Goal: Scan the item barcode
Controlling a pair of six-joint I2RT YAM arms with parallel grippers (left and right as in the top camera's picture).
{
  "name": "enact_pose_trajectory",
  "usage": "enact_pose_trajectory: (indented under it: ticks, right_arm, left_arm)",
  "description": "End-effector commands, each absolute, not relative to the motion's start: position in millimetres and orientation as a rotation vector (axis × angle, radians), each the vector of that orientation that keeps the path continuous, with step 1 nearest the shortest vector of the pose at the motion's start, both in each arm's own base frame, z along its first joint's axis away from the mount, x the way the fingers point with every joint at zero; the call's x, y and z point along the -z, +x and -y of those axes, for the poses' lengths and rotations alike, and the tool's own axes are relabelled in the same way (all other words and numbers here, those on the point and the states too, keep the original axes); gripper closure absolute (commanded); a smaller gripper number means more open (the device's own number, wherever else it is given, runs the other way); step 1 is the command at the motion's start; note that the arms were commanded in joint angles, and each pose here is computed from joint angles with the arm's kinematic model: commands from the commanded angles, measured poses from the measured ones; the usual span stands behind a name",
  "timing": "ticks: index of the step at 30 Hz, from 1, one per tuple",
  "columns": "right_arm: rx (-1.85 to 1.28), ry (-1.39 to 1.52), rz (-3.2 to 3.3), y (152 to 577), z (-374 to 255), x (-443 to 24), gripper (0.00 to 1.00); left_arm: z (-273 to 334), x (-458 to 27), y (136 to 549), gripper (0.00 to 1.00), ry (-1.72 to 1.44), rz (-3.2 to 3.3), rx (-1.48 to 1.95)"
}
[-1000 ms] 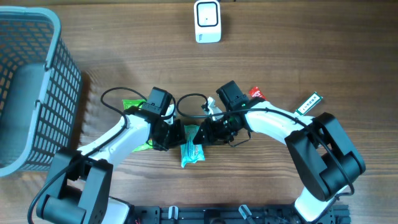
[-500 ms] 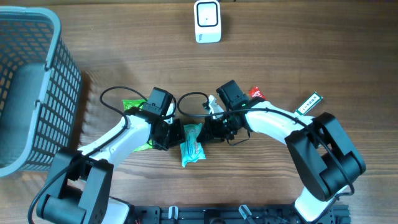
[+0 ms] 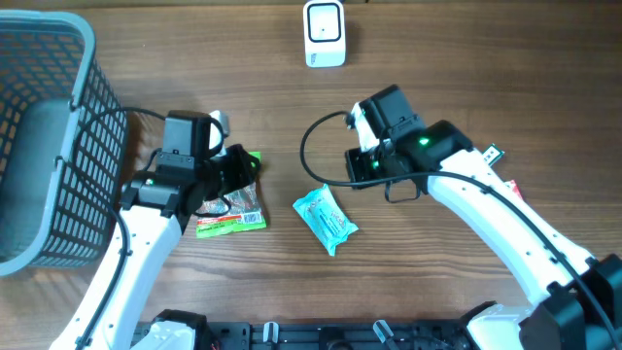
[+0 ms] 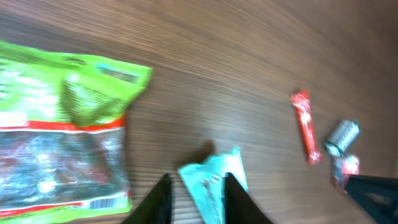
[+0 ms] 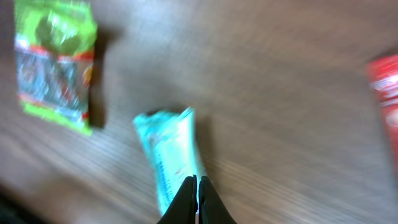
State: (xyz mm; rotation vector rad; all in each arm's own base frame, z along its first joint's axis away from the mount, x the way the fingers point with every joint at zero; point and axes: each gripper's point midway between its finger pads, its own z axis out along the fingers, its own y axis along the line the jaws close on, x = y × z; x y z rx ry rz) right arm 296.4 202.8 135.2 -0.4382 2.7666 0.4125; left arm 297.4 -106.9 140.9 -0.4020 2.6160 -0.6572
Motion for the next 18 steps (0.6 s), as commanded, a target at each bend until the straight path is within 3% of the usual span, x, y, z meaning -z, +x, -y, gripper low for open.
enact_pose_trajectory:
  ticks: [1, 2, 3, 4, 5, 6, 7, 18]
  right_arm:
    - [-0.397, -0.641, -2.723, 294, -207, -136, 0.78]
    - [-0.454, -0.705, -2.719, 289, -213, -134, 0.59]
    - [-0.493, -0.732, -2.718, 285, -217, -133, 0.49]
    - [-0.510, -0.737, -2.725, 284, -219, -132, 0.44]
    - [-0.526, -0.740, -2.735, 282, -221, -129, 0.43]
    - [-0.558, -0.749, -2.746, 280, -224, -126, 0.43]
    - [-0.635, -0.766, -2.796, 273, -231, -115, 0.43]
    - [-0.855, -0.750, -3.130, 235, -242, -44, 0.33]
  left_arm:
    - [91, -128, 292, 0.73, -0.452, -2.664, 0.546]
    - [93, -123, 287, 0.74, -0.455, -2.698, 0.548]
    - [96, -117, 281, 0.78, -0.453, -2.736, 0.554]
    - [101, -111, 276, 0.85, -0.447, -2.773, 0.562]
    - [106, -103, 271, 0.94, -0.433, -2.811, 0.566]
    - [111, -93, 266, 0.96, -0.417, -2.849, 0.558]
    - [125, -68, 256, 0.96, -0.359, -2.944, 0.536]
    - [186, 5, 247, 0.94, -0.269, -3.121, 0.606]
